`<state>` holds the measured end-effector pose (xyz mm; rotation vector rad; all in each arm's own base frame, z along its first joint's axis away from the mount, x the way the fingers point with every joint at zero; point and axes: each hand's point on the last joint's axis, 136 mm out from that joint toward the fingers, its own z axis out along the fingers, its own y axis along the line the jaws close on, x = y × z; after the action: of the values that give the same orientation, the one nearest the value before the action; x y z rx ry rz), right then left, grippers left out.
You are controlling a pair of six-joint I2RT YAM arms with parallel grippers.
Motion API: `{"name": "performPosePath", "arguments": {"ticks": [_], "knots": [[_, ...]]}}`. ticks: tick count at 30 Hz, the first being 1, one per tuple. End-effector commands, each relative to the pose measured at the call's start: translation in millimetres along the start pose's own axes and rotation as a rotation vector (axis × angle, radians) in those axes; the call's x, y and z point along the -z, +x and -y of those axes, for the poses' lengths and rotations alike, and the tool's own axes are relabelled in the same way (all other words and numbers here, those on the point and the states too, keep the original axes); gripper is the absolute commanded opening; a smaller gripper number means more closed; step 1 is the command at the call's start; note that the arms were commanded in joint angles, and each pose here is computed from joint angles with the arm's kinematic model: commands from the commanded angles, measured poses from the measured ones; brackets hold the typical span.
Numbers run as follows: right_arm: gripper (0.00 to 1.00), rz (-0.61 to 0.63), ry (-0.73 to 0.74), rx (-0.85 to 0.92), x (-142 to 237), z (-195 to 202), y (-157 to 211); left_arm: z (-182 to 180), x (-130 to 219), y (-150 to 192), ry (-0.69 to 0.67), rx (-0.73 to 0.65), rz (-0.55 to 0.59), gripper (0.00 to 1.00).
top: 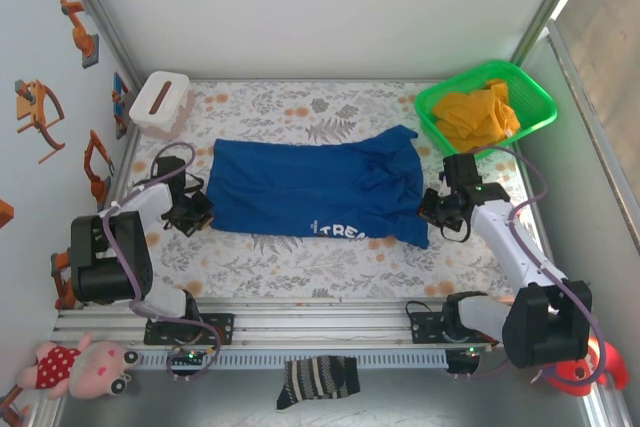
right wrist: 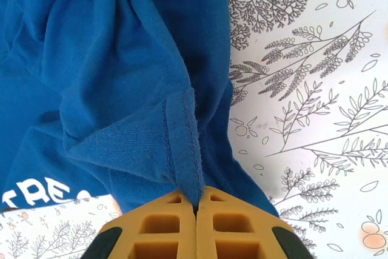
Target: Fold the inside-out t-shirt
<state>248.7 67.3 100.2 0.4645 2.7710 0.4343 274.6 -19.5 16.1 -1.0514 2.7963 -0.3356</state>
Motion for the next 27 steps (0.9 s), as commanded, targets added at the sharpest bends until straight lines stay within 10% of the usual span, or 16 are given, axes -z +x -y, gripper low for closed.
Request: {"name": "performPosePath", "arguments": {"ticks": [1, 8, 25, 27], "knots": [[0.00, 0.023, 0.004, 0.008, 8, -3, -11, 4, 22, -15, -0.007, -0.039, 0.072, 0.00], [0.00, 0.030, -0.012, 0.025, 20, -12, -18, -3, 67, -29, 0.070, 0.016, 0.152, 0.00], [0.03, -0.223, -0.039, -0.143, -49, 11, 86, -57, 46, 0, 0.014, 0.203, 0.086, 0.00], [0.15, -0.220, -0.010, -0.104, -45, 8, 82, -56, 51, -3, 0.001, 0.188, 0.089, 0.24]]}}
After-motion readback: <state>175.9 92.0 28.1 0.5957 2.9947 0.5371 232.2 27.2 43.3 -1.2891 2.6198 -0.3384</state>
